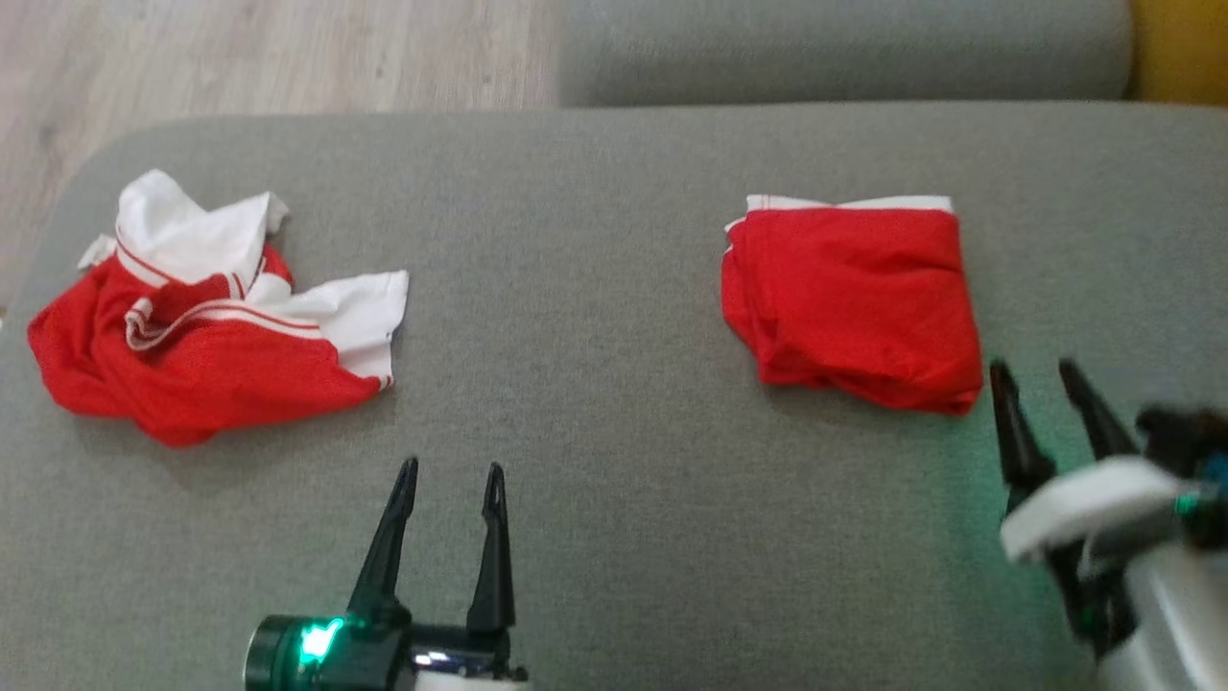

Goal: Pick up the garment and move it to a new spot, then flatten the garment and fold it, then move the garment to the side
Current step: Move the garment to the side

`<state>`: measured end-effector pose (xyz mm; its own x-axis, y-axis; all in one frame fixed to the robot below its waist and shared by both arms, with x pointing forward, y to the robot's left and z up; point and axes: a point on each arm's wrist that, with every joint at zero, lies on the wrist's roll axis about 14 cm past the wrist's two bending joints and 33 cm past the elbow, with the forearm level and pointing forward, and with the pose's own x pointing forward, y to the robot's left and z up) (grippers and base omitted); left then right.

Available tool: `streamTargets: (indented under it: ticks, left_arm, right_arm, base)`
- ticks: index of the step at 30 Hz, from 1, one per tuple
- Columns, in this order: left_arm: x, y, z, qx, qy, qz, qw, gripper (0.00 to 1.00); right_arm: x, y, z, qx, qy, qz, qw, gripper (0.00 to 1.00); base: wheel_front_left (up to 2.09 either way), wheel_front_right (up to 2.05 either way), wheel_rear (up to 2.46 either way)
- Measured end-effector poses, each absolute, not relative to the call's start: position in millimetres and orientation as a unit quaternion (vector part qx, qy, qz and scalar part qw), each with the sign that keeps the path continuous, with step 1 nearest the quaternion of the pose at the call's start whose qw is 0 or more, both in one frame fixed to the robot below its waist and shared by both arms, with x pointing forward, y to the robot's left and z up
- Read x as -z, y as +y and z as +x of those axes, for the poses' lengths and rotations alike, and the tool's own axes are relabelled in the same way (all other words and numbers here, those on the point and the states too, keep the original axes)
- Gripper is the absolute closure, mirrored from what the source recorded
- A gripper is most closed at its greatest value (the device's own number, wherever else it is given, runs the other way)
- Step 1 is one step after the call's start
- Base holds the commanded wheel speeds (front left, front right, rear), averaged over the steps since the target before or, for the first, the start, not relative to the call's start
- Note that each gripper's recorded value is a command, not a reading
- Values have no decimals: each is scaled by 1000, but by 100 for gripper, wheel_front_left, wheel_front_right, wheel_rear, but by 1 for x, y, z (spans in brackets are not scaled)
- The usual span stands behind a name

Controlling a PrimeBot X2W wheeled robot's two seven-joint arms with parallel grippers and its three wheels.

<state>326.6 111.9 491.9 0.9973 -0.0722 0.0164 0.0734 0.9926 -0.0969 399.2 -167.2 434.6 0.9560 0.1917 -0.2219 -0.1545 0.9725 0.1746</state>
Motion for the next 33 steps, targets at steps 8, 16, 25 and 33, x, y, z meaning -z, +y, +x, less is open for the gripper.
streamTargets:
  ticks: [8, 16, 25, 33]
  left_arm:
    - [-483, 103, 346, 47, 9, -49, 998, 0]
    - [-477, 104, 355, 44, 16, -46, 998, 0]
    - [-473, 89, 362, 66, 21, -49, 996, 0]
    - [-468, 65, 379, 112, 21, -46, 992, 0]
  right_arm:
    - [-414, -177, 462, -77, 221, 108, 966, 0]
    - [-379, -152, 466, -86, 307, 197, 927, 100]
    - [-399, -179, 480, -79, 268, 183, 942, 100]
    - [-422, -292, 484, 2, 249, 75, 966, 100]
  base:
    - [0, 0, 0]
    - [0, 0, 0]
    - [0, 0, 0]
    - [0, 0, 0]
